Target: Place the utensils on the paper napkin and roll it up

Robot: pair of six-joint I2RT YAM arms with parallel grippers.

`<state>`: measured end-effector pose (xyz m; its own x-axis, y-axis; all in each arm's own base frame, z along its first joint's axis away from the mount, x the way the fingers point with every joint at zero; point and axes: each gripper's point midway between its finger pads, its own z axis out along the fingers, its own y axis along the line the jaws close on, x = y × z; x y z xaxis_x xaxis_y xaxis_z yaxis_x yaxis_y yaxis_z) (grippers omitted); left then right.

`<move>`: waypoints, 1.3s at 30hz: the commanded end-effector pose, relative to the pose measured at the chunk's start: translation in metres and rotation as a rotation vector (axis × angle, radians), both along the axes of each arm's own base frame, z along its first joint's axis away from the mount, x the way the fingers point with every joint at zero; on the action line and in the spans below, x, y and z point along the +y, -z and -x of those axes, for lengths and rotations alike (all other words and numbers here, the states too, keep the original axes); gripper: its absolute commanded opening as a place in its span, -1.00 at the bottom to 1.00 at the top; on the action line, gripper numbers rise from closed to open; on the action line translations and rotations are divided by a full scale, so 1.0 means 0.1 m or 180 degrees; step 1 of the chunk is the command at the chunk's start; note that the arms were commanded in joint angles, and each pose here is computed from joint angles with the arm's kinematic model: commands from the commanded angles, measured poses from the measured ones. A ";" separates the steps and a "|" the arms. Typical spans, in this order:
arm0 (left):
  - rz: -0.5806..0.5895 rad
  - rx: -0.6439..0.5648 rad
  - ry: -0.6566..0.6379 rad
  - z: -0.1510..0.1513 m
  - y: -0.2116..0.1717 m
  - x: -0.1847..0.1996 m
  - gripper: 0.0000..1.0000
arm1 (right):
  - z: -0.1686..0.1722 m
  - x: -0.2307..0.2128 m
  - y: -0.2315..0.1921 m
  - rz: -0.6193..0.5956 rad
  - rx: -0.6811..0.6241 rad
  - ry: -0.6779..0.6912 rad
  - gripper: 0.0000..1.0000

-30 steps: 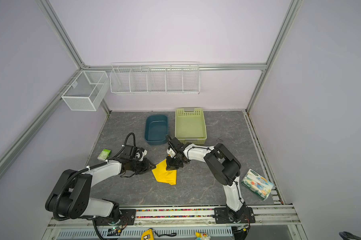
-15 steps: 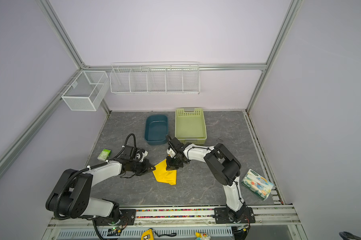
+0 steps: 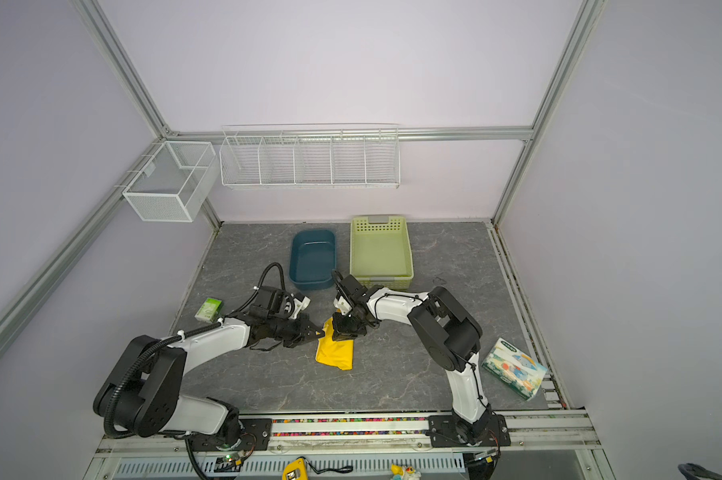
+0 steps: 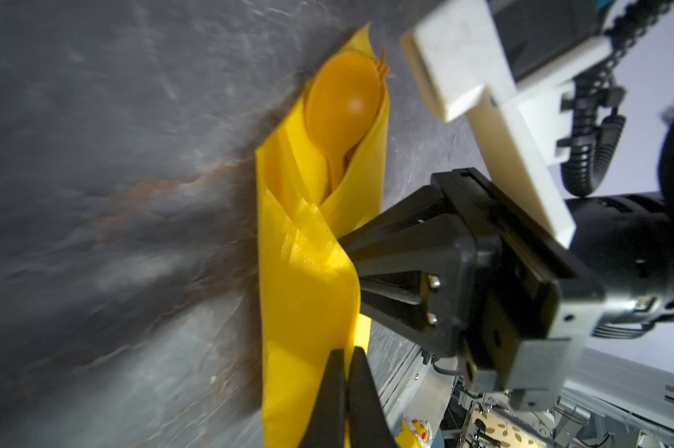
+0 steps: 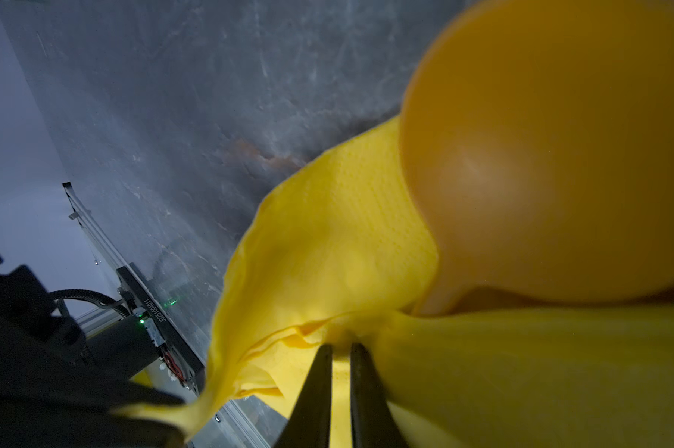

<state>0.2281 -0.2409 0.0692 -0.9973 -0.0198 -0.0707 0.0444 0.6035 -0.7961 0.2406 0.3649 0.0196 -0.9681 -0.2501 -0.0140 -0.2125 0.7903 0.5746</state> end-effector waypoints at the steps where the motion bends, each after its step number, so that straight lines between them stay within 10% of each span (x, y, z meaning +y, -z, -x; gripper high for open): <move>1: 0.0033 0.0103 0.0030 -0.02 0.01 -0.13 -1.00 | 0.08 -0.30 0.34 0.0474 0.0096 0.0134 -0.69; 39: -0.0601 0.0682 -0.0018 0.10 0.63 -0.07 -1.00 | 0.43 -0.28 -0.18 -0.0416 0.0265 0.0436 -0.73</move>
